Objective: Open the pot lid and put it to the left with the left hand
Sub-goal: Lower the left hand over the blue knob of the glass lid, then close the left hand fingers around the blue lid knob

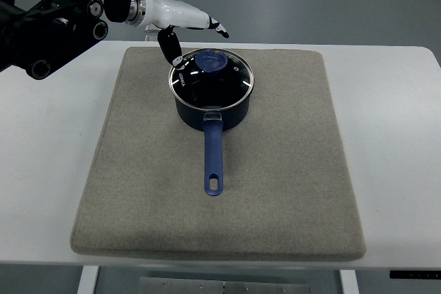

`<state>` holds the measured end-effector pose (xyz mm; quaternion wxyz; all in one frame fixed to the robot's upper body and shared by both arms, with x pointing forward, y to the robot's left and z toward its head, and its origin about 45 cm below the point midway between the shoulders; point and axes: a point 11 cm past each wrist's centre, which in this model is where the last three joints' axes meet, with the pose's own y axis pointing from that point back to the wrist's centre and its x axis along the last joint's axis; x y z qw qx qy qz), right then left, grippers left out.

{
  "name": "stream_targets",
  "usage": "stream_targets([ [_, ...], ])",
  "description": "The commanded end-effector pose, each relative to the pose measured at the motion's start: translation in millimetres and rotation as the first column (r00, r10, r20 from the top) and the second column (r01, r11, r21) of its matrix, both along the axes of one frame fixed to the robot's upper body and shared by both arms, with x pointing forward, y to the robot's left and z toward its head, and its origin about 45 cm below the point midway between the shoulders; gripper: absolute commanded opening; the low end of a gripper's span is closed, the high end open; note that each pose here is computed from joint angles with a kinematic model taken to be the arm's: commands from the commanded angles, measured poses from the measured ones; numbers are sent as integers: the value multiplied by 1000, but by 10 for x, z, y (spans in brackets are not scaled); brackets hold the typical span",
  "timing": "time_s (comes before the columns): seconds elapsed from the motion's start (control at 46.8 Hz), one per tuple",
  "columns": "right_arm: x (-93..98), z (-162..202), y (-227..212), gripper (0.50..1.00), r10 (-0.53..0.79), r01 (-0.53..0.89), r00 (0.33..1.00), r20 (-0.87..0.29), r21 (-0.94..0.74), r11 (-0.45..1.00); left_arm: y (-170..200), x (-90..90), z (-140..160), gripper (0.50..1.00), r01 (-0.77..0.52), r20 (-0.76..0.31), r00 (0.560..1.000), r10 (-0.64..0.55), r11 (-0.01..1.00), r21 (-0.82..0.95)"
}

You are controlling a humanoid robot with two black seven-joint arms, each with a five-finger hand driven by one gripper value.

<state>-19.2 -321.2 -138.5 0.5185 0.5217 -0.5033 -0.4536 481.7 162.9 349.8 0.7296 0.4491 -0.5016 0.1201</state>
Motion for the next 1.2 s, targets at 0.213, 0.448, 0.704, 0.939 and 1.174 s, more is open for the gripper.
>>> stream_targets([
  [0.213,-1,0,0,917,0,0,1000,0,0,1000,-98,-17,-76,988,20,1,1000,-20,999,26],
  [0.448,-1,0,0,917,0,0,1000,0,0,1000,-101,-21,-104,988,20,-3,1000,-20,999,25],
  [0.704,-1,0,0,917,0,0,1000,0,0,1000,-104,-25,-111,977,21,-5,1000,-21,999,25],
  [0.939,-1,0,0,917,0,0,1000,0,0,1000,-186,-44,-137,943,37,-7,999,-37,999,20],
  [1.174,-1,0,0,917,0,0,1000,0,0,1000,-208,-49,-134,904,41,-6,999,-41,999,16],
])
